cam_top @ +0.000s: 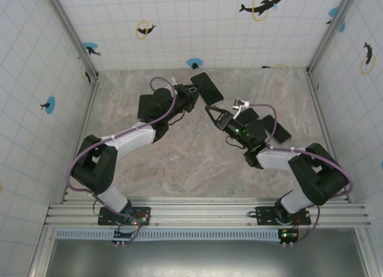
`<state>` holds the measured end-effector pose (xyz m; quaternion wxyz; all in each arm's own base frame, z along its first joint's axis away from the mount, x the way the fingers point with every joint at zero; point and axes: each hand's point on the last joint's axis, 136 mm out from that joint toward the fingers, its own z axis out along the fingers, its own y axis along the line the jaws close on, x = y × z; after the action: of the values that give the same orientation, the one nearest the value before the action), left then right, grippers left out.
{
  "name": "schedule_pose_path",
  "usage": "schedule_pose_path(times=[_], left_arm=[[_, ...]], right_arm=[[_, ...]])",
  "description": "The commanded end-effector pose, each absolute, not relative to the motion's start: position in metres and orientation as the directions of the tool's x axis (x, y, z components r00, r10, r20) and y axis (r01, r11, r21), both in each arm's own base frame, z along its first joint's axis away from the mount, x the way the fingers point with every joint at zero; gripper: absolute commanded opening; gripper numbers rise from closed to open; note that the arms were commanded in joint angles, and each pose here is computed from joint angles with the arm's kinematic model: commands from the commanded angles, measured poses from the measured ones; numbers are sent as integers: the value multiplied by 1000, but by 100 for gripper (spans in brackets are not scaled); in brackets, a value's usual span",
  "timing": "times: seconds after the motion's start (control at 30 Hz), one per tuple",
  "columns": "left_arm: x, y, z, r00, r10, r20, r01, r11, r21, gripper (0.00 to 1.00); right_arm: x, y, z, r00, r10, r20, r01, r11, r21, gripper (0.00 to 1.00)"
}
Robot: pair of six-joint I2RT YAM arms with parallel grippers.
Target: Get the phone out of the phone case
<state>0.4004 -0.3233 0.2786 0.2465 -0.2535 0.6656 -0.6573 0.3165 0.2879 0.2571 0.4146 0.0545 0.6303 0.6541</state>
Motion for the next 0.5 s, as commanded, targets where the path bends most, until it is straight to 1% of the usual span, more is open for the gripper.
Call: schedule_pose_path(times=[0.0, 0.27, 0.37, 0.47], left_arm=[[373, -332, 381, -829, -558, 10, 139, -224, -964, 10], [367, -336, 393, -852, -523, 22, 143, -272, -952, 7], [368, -336, 389, -847, -531, -10, 159, -237, -958, 7], [372, -333, 379, -828, -560, -45, 180, -189, -965, 6]], right_arm=[[331, 280, 183, -685, 521, -510, -346, 384, 856, 3], [336, 274, 175, -671, 492, -554, -348, 450, 822, 3], [335, 272, 185, -656, 510, -556, -372, 423, 826, 4], [330, 274, 204, -633, 514, -579, -437, 379, 815, 9]])
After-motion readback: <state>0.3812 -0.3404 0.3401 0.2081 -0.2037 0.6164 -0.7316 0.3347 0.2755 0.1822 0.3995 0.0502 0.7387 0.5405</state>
